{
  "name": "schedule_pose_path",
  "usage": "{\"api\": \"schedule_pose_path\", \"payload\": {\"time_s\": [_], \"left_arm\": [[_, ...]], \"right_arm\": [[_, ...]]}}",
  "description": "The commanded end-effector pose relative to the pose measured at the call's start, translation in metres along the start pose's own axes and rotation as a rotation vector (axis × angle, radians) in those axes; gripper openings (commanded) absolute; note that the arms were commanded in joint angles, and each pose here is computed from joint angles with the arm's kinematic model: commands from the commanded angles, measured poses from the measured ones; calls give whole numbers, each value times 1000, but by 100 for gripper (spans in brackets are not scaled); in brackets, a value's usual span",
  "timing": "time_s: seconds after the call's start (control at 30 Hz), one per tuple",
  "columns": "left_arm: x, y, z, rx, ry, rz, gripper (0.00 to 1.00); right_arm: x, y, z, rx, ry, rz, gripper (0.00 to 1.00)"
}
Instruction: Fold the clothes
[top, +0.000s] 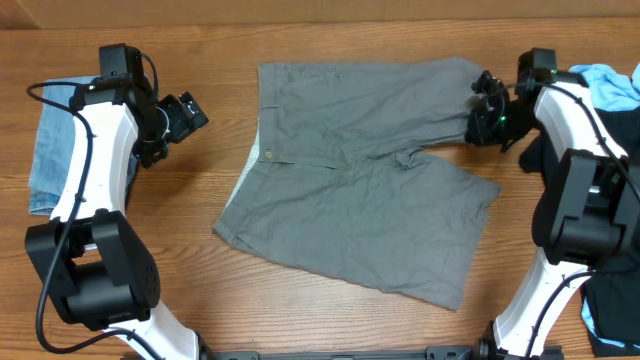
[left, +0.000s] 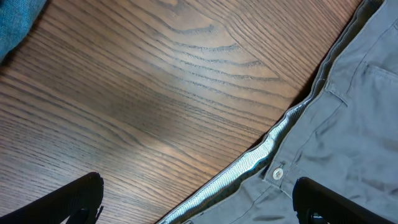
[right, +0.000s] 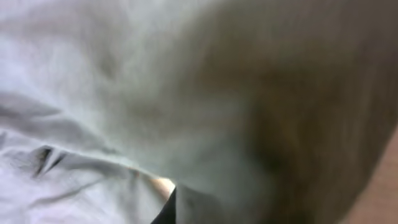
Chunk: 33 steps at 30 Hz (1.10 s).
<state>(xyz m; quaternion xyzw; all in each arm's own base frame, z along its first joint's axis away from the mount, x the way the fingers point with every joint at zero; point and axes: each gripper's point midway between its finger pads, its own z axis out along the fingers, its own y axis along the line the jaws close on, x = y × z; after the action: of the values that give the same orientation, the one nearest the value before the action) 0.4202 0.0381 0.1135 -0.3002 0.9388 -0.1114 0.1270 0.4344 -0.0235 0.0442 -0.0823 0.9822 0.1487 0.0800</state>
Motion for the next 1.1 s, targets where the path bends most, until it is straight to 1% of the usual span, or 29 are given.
{"api": "schedule_pose_path", "payload": {"time_s": [0.0, 0.13, 0.27, 0.33, 0.47, 0.57, 0.63, 0.73, 0.77, 0.83, 0.93, 0.97, 1.0, 1.07], "left_arm": [[-3, -2, -6, 3, -20, -16, 100], [-3, -2, -6, 3, -20, -16, 100], [-3, -2, -6, 3, -20, -16, 100], [-3, -2, -6, 3, -20, -16, 100], [-3, -2, -6, 3, -20, -16, 100], [-3, -2, -6, 3, -20, -16, 100], [-3, -2, -6, 3, -20, -16, 100], [-3, -2, -6, 3, -20, -16, 100], [-3, -2, -6, 4, -20, -16, 100], [-3, -2, -6, 3, -20, -16, 100], [-3, -2, -6, 3, -20, -16, 100], [-3, -2, -6, 3, -20, -16, 100], [-3, -2, -6, 3, -20, -16, 100], [-3, -2, -6, 3, -20, -16, 100]], "right_arm": [[-15, 12, -45, 15, -40, 83, 4], [-5, 21, -59, -1, 12, 127, 4], [8, 26, -61, -16, 67, 147, 4], [16, 30, -62, -27, 100, 191, 4], [26, 48, -65, -115, 145, 233, 4], [29, 55, -66, -152, 158, 244, 4], [19, 42, -63, -93, 112, 217, 4], [1, 19, -59, 14, 37, 179, 10], [-2, 13, -58, 42, 23, 171, 15], [-5, 0, -56, 114, 13, 163, 16], [2, -19, -57, 219, 44, 164, 17], [4, -21, -57, 233, 55, 166, 20], [6, -20, -57, 230, 61, 167, 27], [9, -16, -57, 209, 75, 172, 33]]}}
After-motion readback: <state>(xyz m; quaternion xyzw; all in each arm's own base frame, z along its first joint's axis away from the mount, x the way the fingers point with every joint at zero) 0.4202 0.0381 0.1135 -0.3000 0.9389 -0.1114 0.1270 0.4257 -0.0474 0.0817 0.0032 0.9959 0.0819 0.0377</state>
